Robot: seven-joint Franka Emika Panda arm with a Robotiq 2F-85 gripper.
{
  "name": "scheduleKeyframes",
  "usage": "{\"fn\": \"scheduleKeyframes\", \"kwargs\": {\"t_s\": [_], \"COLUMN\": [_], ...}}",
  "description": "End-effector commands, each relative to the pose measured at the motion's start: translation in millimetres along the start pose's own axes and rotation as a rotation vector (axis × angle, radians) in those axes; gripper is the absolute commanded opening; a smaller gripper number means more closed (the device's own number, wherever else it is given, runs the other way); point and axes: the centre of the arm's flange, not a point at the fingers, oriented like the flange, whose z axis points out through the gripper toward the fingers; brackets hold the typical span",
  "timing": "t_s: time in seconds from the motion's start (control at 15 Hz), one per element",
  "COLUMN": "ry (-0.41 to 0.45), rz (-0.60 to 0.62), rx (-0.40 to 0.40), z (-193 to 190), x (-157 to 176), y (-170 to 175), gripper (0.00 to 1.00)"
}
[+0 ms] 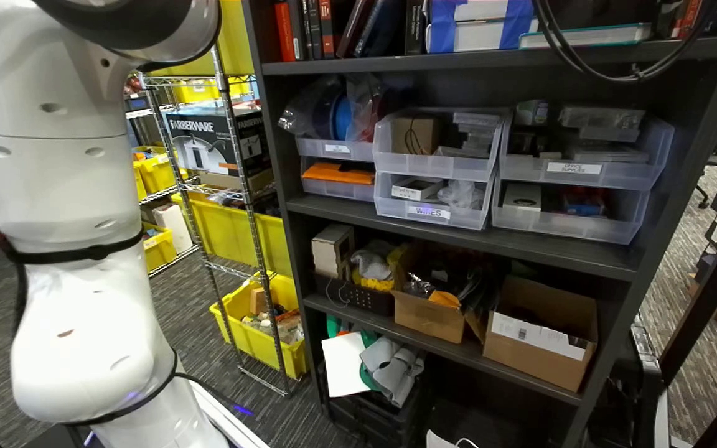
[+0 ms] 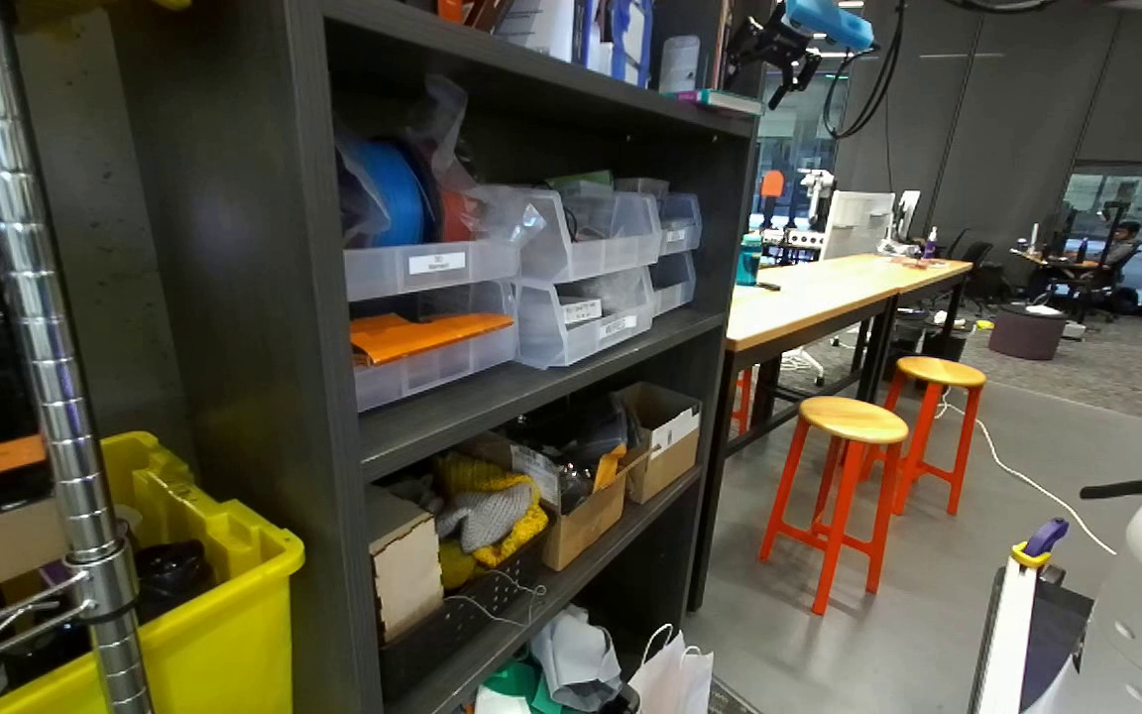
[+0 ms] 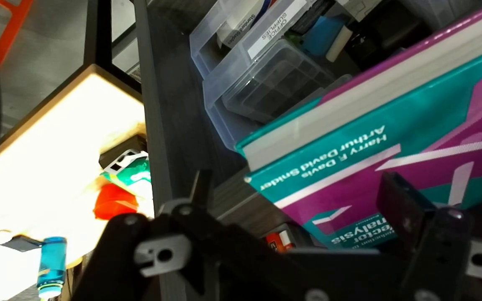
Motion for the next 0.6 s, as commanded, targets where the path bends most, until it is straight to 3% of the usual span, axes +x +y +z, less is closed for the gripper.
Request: {"fn": "scheduleKeyframes", "kwargs": {"t_s": [0.0,0.53], "ry": [0.019,0.024], "rz": [-0.014,-0.012], "rx": [0.038,0.083], "z": [-2.0,0.8], "x": [4.1,3.1], "y": [-4.0,-12.7], "gripper": [1.0,1.0]}}
